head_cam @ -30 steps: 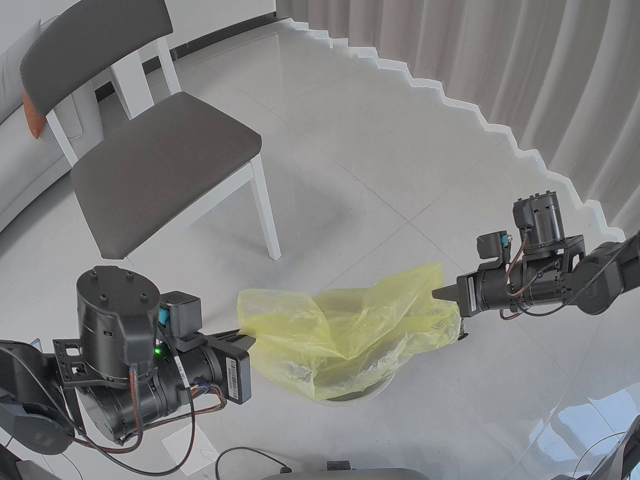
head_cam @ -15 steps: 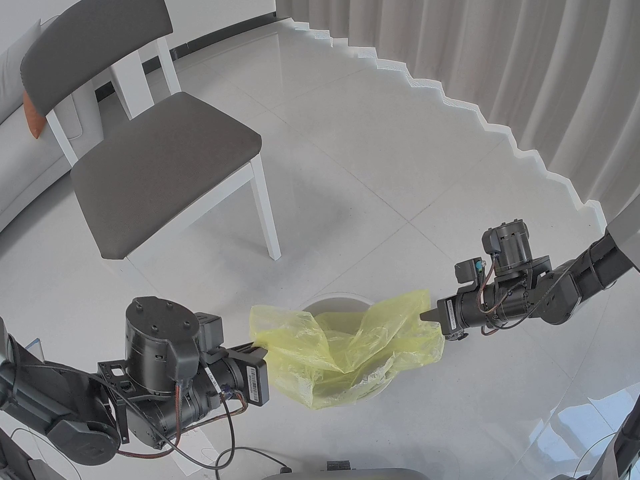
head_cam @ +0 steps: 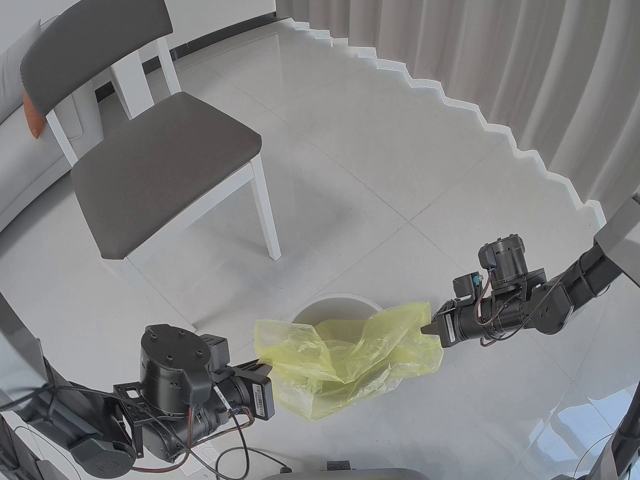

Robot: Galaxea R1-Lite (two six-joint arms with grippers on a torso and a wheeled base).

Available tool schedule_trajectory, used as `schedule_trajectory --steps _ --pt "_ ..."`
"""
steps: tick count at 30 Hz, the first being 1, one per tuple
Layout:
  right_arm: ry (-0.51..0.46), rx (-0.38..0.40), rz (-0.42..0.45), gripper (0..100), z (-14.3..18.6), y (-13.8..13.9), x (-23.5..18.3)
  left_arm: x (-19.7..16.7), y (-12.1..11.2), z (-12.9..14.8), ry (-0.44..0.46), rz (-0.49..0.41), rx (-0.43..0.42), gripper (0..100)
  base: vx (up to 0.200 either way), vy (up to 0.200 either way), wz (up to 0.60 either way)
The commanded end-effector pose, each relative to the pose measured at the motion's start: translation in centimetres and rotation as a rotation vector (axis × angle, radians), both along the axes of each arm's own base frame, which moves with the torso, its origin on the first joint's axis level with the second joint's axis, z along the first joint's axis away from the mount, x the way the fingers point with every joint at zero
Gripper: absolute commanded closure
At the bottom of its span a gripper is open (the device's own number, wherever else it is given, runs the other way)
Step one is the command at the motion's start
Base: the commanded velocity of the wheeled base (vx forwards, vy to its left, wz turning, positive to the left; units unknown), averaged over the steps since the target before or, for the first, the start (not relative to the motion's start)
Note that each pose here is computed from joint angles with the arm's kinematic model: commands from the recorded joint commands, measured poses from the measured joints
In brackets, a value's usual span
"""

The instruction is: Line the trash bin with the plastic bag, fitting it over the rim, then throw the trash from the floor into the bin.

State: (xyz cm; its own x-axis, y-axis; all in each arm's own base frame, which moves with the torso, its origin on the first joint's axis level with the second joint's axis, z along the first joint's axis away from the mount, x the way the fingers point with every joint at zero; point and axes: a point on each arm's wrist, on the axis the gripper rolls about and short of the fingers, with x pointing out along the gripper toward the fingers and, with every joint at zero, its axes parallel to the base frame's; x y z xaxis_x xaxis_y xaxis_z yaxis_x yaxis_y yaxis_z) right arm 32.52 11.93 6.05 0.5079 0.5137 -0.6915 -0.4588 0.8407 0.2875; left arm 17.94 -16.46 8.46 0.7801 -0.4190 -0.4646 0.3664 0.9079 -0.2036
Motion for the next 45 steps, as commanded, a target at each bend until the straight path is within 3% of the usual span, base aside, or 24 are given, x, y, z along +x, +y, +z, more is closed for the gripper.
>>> schedule_trajectory --steps 1,8,24,33,34,39,45 --pt "0.023 -0.009 0.006 100 -1.3 0.4 0.6 0.3 -0.3 -2.2 0.041 0.001 0.047 100 0.0 0.0 0.0" --pt "0.006 -0.022 -0.01 100 0.0 -1.4 -0.8 -1.6 0.1 -0.5 -0.017 -0.008 0.021 100 0.0 0.0 0.0" --pt "0.046 -0.04 0.034 100 -2.4 0.3 0.0 0.3 -0.7 -4.4 0.041 0.021 0.069 100 0.0 0.0 0.0" --pt "0.064 -0.052 0.01 100 -3.6 -0.7 1.0 1.8 -0.3 -6.8 0.036 0.052 0.063 100 0.0 0.0 0.0" --pt "0.061 -0.06 0.013 0 -3.7 -0.9 1.0 1.9 -0.1 -6.7 0.034 0.053 0.051 100 0.0 0.0 0.0" --pt "0.045 -0.07 0.014 0 -3.2 -2.3 0.6 2.3 0.2 -5.7 -0.009 0.062 0.001 100 0.0 0.0 0.0" --pt "-0.007 -0.039 0.004 0 -0.3 -3.6 -1.0 2.5 0.2 -6.4 0.006 0.062 -0.003 100 0.0 0.0 0.0"
